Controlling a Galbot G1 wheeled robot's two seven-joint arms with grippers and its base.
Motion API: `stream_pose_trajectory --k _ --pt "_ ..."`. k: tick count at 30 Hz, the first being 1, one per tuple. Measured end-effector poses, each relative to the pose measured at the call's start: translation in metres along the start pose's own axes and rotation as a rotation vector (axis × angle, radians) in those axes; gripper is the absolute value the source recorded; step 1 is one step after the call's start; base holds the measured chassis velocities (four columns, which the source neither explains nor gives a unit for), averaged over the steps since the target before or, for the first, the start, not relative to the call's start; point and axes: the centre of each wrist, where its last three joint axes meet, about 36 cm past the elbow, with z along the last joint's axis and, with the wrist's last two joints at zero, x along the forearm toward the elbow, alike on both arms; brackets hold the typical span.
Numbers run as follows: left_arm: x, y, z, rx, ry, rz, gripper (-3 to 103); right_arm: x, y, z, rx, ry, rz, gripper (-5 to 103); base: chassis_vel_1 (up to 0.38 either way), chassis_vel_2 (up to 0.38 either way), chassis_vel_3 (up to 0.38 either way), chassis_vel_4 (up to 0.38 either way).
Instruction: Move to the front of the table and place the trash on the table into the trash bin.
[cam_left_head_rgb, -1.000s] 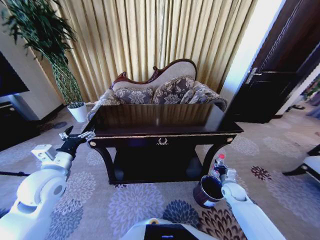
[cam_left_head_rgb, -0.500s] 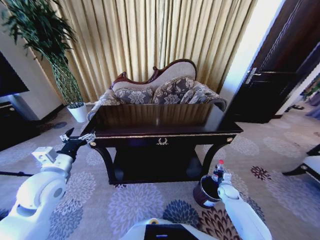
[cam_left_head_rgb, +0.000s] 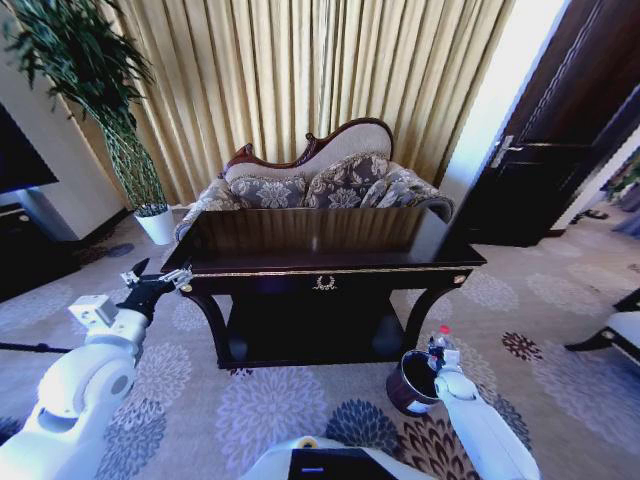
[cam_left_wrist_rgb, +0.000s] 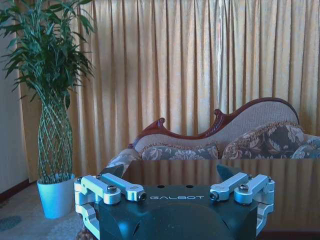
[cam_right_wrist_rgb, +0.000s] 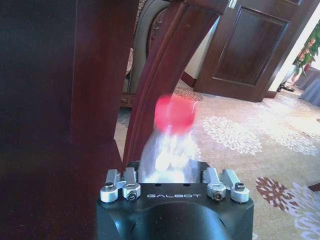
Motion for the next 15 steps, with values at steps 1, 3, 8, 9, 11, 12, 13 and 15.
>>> stream_pose_trajectory --k 1,3,8,9,11,12,13,15 --pt "0.0 0.0 0.0 0.0 0.0 0.0 100 0.0 0.0 0.0 0.0 0.0 0.0 57 0.0 0.0 0.0 0.0" --pt "-0.0013 0.0003 -0.002 -0.004 -0.006 0.003 100 0.0004 0.0012 -0.0012 0.002 -0.004 -0.002 63 0.0 0.0 0.0 0.0" --pt "-0.002 0.0008 -0.0029 -0.007 -0.01 0.006 100 0.0006 0.0015 -0.0037 0.001 -0.011 -0.003 85 0.0 0.0 0.0 0.0" --pt "-0.002 0.0008 -0.0029 -0.007 -0.01 0.006 100 0.0006 0.0015 -0.0037 0.001 -0.011 -0.003 85 0.0 0.0 0.0 0.0" --pt "-0.0025 0.0013 -0.003 -0.008 -0.012 0.006 100 0.0011 0.0008 -0.0052 0.002 -0.015 -0.003 90 0.0 0.0 0.0 0.0" --pt "-0.0028 0.0015 -0.0031 -0.009 -0.012 0.008 100 0.0017 0.0 -0.0056 0.003 -0.017 -0.004 95 0.0 0.0 0.0 0.0" --pt "-0.0031 0.0017 -0.0032 -0.009 -0.013 0.011 100 0.0025 -0.0007 -0.0055 0.003 -0.017 -0.004 99 0.0 0.0 0.0 0.0" --pt "-0.0032 0.0018 -0.0032 -0.009 -0.013 0.012 100 0.0031 -0.001 -0.0052 0.003 -0.016 -0.004 100 0.0 0.0 0.0 0.0"
